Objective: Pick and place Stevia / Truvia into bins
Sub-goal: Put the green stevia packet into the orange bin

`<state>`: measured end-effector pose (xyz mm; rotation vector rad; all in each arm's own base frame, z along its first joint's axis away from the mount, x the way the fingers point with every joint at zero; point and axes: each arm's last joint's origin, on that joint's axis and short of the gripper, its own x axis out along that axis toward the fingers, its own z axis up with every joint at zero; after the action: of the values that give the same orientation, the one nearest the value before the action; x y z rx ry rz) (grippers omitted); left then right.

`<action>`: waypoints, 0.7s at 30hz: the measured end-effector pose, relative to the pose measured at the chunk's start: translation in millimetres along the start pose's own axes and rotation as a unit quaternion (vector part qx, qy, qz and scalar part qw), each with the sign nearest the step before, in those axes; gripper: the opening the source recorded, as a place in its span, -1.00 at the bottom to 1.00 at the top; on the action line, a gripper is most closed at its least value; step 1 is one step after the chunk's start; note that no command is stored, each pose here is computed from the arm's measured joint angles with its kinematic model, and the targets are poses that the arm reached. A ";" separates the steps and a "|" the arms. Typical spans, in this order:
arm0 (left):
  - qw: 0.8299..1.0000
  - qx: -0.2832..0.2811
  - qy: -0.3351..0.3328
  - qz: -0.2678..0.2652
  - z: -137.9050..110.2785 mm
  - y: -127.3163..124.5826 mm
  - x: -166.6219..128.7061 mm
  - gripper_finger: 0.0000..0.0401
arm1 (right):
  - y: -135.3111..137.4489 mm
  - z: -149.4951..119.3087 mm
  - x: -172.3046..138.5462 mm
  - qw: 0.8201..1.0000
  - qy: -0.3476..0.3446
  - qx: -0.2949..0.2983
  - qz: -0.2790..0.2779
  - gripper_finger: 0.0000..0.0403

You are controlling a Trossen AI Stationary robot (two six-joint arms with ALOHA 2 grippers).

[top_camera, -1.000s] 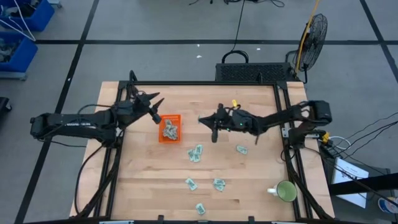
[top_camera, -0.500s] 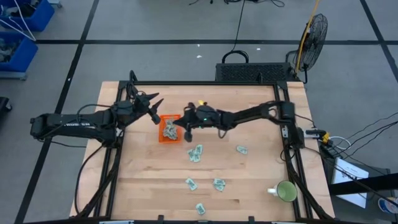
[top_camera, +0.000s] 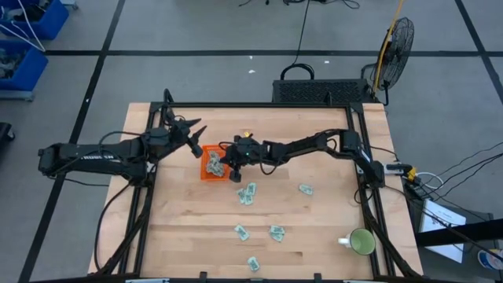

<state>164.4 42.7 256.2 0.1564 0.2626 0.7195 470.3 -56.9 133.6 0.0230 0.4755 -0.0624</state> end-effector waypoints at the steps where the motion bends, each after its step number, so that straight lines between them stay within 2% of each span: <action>1: 1.000 -0.004 0.001 0.000 -0.3 -0.1 0.0 -0.23 | 0.0 -0.2 0.1 1.000 0.000 0.000 0.000 -0.89; 11: 1.000 -0.008 0.004 -0.001 -0.8 -0.1 0.0 -0.23 | 0.1 3.1 -0.2 1.000 -0.015 -0.014 -0.001 -0.63; 17: 1.000 -0.012 0.010 -0.001 -2.1 -0.2 0.0 -0.23 | 5.3 34.7 -21.8 0.997 -0.053 -0.047 0.001 -0.53; 21: 1.000 -0.016 0.014 -0.007 -3.1 -0.7 0.0 -0.23 | 20.1 51.2 -42.0 0.997 -0.032 -0.063 0.016 -0.53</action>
<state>163.9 42.4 253.1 0.1134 0.2782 0.7130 457.7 -36.4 198.5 -0.0947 0.4142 -0.0026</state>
